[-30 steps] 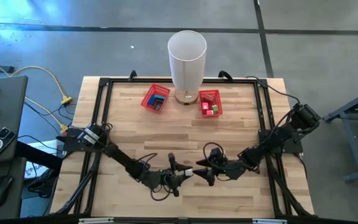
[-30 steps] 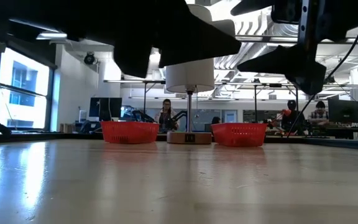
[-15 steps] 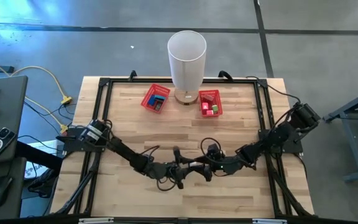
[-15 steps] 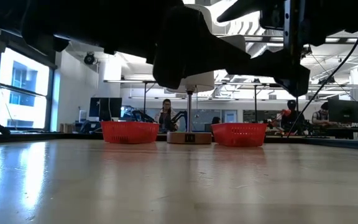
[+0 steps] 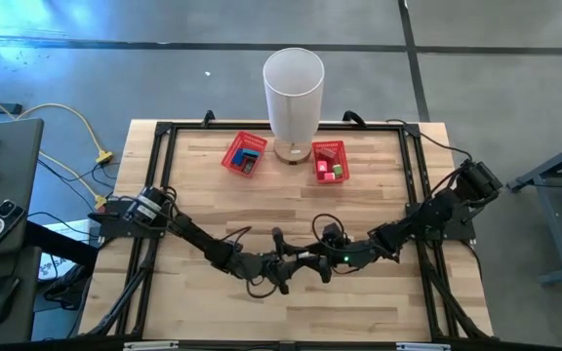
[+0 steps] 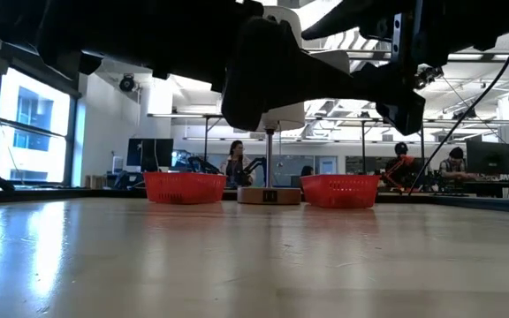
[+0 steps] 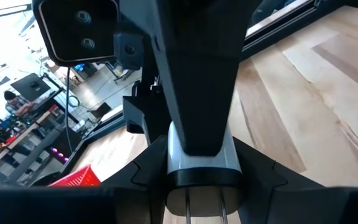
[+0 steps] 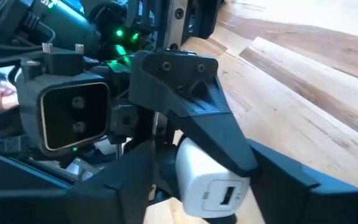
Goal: Sort adapters and digital timers
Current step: Put the white charger adapter into the right red bin
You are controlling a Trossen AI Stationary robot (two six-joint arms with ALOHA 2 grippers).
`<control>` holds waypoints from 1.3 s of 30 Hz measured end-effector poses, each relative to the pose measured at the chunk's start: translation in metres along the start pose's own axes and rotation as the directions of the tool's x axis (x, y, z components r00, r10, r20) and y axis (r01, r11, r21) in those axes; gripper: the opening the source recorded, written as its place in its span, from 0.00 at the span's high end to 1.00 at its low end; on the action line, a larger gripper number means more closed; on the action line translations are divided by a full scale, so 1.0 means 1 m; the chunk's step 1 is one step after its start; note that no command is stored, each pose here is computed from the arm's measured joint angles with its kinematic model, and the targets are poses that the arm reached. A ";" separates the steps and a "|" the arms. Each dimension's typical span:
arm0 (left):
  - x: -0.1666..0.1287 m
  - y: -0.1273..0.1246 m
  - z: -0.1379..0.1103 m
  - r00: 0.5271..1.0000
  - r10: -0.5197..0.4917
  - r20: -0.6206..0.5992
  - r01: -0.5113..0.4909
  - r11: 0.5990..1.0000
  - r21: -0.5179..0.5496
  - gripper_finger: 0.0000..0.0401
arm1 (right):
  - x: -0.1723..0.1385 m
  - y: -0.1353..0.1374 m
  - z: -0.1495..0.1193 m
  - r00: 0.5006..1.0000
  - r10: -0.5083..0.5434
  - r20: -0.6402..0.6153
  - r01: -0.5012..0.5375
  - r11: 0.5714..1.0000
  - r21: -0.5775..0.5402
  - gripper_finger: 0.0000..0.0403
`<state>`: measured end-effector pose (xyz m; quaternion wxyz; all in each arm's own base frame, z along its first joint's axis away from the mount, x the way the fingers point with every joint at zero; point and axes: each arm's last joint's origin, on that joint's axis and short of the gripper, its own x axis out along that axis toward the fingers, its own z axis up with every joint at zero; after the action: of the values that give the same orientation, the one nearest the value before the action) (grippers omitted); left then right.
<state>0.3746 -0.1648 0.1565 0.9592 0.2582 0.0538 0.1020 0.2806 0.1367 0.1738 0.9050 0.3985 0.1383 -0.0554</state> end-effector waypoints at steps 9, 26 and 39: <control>-0.001 -0.001 0.000 1.000 -0.001 -0.001 0.001 1.000 0.004 0.68 | 0.000 -0.001 -0.001 1.000 -0.001 -0.022 0.001 1.000 -0.023 0.70; -0.014 -0.016 0.008 0.999 -0.039 0.025 0.037 0.997 0.065 0.66 | 0.000 -0.002 -0.002 0.999 -0.034 -0.018 0.032 0.994 -0.100 0.70; -0.018 -0.019 0.012 0.998 -0.044 0.045 0.042 0.998 0.046 0.61 | -0.001 -0.005 -0.004 0.998 -0.054 -0.030 0.050 0.992 -0.115 0.70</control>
<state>0.3617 -0.1906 0.1577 0.9562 0.2806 0.0395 0.0739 0.2778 0.1367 0.1677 0.9221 0.3433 0.1666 -0.0646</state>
